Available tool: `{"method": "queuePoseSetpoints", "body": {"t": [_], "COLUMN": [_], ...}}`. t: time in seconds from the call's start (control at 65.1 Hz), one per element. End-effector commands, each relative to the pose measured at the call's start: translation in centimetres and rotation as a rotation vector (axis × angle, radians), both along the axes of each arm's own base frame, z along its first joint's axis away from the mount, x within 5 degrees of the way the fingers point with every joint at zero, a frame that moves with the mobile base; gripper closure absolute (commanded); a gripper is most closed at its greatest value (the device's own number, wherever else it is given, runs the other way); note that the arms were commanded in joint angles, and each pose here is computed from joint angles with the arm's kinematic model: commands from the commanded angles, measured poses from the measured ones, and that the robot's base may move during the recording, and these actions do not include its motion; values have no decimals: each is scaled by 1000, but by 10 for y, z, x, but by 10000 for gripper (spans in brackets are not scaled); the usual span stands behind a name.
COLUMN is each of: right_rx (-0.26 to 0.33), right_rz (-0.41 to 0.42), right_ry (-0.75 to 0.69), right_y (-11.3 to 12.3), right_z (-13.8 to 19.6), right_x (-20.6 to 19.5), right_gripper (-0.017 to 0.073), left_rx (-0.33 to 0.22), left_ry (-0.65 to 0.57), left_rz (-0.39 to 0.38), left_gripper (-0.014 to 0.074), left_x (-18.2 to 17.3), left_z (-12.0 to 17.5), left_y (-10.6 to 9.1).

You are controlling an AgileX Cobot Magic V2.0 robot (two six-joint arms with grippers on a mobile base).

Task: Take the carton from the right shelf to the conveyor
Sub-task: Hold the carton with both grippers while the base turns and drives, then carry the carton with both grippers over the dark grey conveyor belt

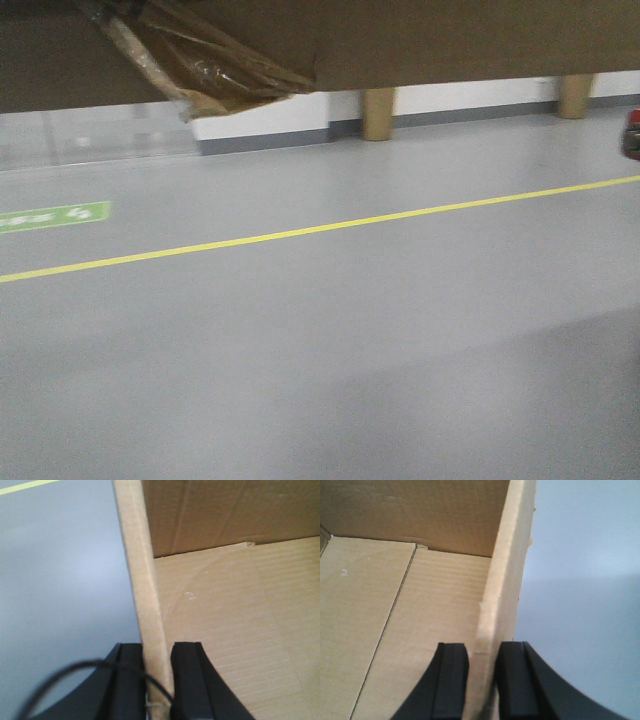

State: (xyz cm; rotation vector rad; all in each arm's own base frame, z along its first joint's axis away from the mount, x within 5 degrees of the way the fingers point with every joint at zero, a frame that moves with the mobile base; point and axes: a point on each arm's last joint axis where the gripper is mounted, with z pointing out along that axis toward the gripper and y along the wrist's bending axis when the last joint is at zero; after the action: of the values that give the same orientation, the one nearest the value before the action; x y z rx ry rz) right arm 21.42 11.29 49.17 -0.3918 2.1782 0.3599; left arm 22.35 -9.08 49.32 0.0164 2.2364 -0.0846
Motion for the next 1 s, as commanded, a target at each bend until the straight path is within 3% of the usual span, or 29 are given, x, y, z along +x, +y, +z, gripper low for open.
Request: {"method": "queuePoseSetpoints", "body": {"t": [0.0, 0.43, 0.983], "right_rx": [43, 43, 43], "right_rz": [-6, -6, -6], "right_ry": [-81, -81, -81], "right_y": [0, 0, 0], "right_z": [9, 9, 9], "right_x": [2, 2, 2], "right_gripper": [617, 617, 617], "left_rx": [-49, -39, 122], "left_ry": [-18, -24, -113], "left_rz": [-42, -35, 69], "left_gripper": [612, 612, 612], "left_x": [-4, -4, 1], "left_z": [5, 5, 11], "left_y": [-5, -4, 12]}}
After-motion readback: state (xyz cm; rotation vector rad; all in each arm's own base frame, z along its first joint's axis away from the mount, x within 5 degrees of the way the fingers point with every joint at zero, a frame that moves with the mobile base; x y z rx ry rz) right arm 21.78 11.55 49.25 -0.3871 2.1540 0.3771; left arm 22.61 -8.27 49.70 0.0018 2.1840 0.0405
